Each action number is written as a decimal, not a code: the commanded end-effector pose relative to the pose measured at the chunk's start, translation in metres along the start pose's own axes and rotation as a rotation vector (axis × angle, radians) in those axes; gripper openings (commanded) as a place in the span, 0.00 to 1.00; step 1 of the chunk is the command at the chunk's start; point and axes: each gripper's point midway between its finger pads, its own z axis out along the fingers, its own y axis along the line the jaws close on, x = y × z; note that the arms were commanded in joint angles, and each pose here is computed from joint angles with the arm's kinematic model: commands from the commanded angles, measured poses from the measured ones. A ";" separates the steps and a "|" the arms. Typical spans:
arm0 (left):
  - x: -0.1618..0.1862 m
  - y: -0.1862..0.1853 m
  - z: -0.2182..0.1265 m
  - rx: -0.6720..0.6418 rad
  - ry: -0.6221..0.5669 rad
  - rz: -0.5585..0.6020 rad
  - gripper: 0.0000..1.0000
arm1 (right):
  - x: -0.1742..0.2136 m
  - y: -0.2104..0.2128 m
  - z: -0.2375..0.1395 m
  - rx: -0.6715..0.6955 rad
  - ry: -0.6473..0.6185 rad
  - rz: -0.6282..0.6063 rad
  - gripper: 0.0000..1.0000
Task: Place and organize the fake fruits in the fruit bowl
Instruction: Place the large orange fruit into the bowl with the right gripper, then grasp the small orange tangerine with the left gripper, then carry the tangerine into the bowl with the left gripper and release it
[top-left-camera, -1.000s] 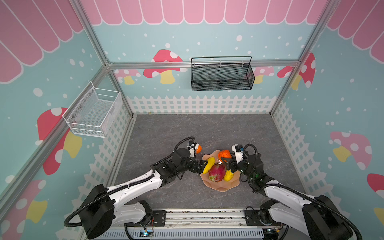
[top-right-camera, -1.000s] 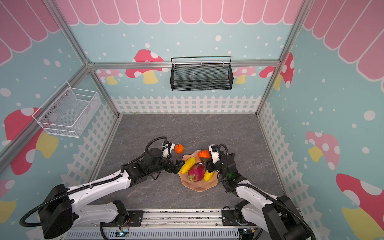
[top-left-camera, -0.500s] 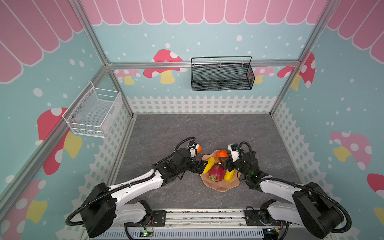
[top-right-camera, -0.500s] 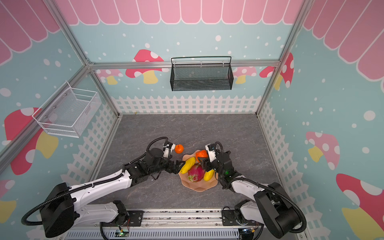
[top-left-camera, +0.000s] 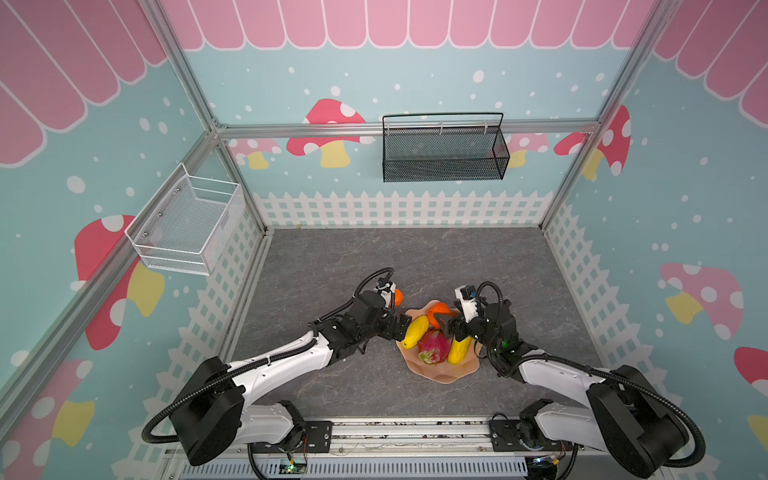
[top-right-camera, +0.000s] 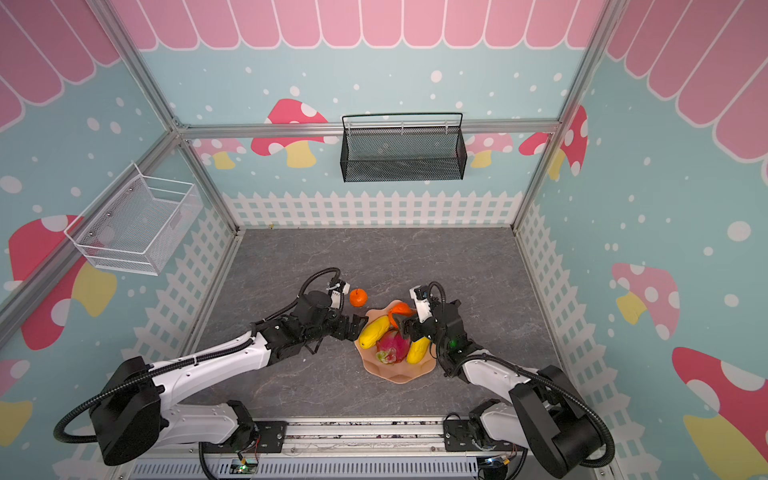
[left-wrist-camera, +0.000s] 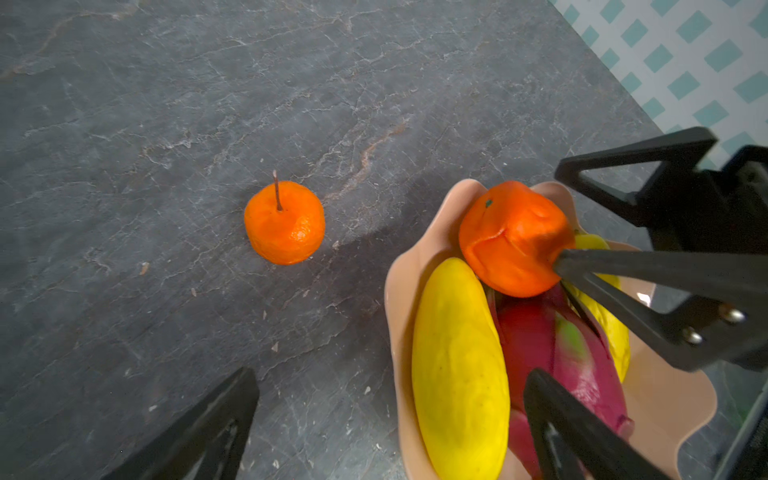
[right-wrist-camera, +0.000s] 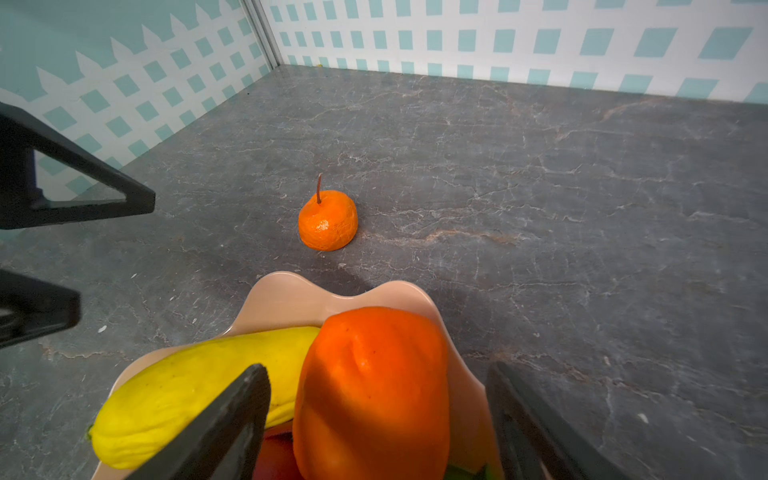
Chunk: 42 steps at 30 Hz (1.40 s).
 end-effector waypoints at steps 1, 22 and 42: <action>-0.017 0.014 0.007 -0.068 -0.024 -0.006 0.99 | -0.027 0.005 -0.010 0.007 -0.062 -0.033 0.87; -0.014 0.059 0.118 -0.213 0.124 -0.113 0.88 | 0.006 0.086 -0.059 -0.197 0.146 0.067 0.97; -0.016 0.069 0.109 -0.261 0.117 -0.123 0.55 | 0.020 0.083 -0.074 -0.183 0.174 0.109 0.97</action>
